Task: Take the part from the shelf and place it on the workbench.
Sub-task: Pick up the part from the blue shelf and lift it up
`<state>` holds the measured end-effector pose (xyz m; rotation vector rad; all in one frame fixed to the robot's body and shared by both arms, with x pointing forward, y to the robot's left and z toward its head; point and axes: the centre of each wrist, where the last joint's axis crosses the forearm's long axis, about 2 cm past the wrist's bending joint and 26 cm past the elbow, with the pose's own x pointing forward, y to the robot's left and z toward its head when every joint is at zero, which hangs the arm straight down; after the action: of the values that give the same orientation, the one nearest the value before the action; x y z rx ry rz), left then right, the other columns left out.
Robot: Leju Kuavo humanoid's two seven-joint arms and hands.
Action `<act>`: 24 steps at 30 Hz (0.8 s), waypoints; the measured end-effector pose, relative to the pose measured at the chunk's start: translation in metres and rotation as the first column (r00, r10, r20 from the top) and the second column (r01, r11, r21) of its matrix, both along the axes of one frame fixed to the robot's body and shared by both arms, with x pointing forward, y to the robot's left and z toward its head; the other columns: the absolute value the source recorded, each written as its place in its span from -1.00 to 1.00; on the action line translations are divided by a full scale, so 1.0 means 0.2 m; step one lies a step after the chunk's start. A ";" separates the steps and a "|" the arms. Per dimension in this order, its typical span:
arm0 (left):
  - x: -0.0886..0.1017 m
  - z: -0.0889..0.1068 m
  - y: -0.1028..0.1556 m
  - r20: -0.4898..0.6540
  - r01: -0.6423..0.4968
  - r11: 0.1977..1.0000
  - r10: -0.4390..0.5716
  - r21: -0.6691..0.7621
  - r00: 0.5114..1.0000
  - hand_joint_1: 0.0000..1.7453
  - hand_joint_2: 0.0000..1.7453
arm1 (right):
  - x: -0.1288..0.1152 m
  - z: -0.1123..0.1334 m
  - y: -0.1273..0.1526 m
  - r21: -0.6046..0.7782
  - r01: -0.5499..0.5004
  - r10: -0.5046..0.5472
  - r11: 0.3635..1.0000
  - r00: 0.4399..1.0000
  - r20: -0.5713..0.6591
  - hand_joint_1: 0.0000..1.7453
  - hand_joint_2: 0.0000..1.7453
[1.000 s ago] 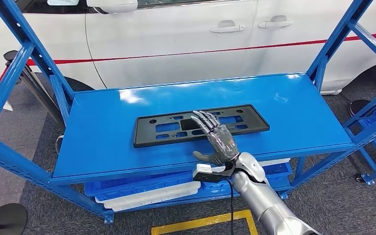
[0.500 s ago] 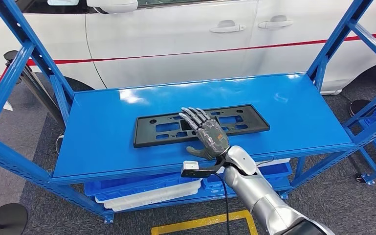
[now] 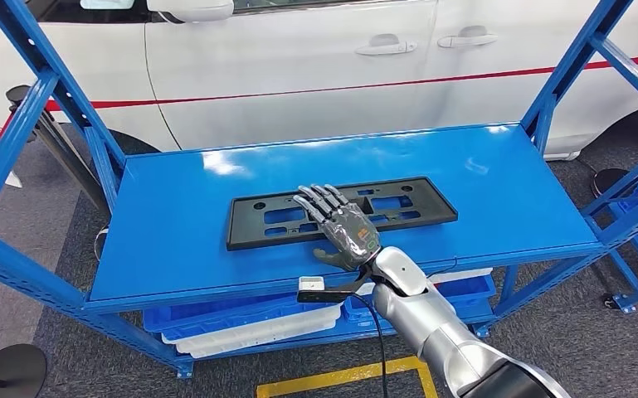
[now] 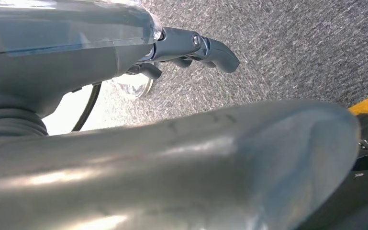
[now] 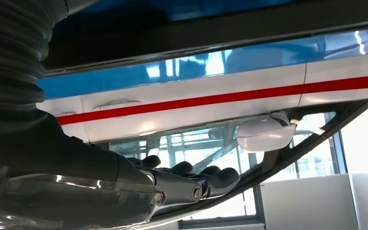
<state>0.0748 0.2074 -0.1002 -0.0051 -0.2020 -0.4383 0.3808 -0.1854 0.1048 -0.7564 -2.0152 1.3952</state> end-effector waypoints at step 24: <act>0.00 0.00 0.01 0.001 0.000 1.000 0.000 0.001 1.000 -1.00 -1.00 | -0.04 -0.10 -0.05 -0.083 0.078 -0.083 0.994 0.994 -0.064 -1.00 1.00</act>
<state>0.0754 0.2086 -0.1003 -0.0041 -0.2025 -0.4388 0.3732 -0.1952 0.0852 -0.8060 -1.8665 1.4424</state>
